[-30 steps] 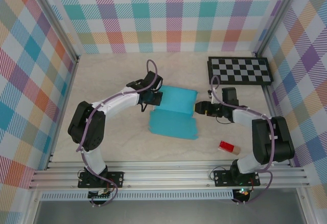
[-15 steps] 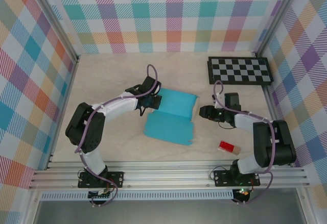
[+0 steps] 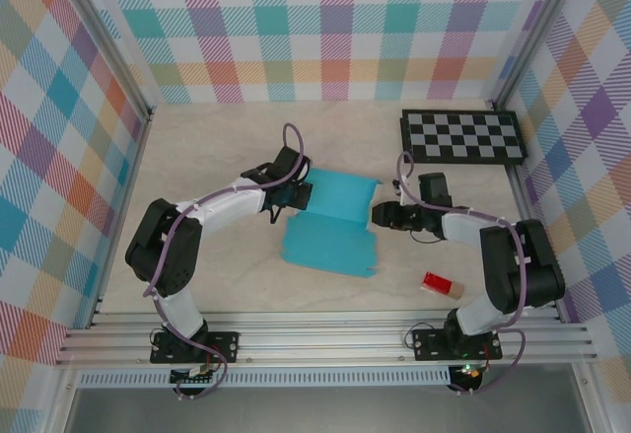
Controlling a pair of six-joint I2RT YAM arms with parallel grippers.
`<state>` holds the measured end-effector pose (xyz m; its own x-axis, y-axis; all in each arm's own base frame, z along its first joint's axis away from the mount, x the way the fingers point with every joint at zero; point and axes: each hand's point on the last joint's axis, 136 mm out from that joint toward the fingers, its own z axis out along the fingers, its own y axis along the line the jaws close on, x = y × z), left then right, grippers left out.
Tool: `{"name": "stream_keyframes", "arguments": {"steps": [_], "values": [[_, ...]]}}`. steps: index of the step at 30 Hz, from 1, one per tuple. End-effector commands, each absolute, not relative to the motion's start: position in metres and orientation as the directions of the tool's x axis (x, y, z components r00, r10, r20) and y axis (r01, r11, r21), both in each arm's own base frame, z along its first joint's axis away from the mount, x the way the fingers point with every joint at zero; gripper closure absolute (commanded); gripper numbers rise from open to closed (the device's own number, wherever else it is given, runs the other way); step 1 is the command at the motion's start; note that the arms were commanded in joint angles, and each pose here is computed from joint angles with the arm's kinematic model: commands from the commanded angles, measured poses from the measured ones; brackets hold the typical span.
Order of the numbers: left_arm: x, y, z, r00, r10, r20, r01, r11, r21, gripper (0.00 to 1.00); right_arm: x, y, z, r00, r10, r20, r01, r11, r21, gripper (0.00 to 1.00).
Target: Fold the paper box
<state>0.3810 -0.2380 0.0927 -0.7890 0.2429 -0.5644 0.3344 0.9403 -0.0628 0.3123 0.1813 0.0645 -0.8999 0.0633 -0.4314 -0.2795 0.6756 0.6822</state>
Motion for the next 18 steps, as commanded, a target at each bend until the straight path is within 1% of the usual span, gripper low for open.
{"name": "stream_keyframes", "arguments": {"steps": [1, 3, 5, 9, 12, 18], "values": [[0.382, -0.237, 0.107, -0.778, 0.21, -0.592, 0.323, 0.942, -0.09, 1.0, 0.313, 0.196, 0.076, -0.881, 0.014, -0.474, -0.36, 0.63, 0.688, 0.59], [0.382, -0.237, 0.106, -0.78, 0.211, -0.589, 0.323, 0.942, -0.089, 1.0, 0.31, 0.201, 0.084, -0.874, 0.01, -0.487, -0.386, 0.594, 0.706, 0.56], [0.382, -0.237, 0.106, -0.781, 0.212, -0.587, 0.322, 0.942, -0.088, 1.0, 0.309, 0.203, 0.087, -0.873, 0.005, -0.488, -0.392, 0.588, 0.707, 0.57], [0.382, -0.238, 0.107, -0.78, 0.206, -0.591, 0.32, 0.943, -0.094, 1.0, 0.312, 0.2, 0.08, -0.877, -0.005, -0.481, -0.368, 0.65, 0.665, 0.6], [0.383, -0.239, 0.109, -0.78, 0.198, -0.594, 0.318, 0.943, -0.104, 1.0, 0.313, 0.2, 0.067, -0.88, -0.052, -0.473, -0.361, 0.721, 0.592, 0.59], [0.382, -0.241, 0.111, -0.781, 0.19, -0.595, 0.318, 0.941, -0.117, 1.0, 0.317, 0.202, 0.056, -0.876, -0.066, -0.478, -0.342, 0.782, 0.52, 0.6]]}}
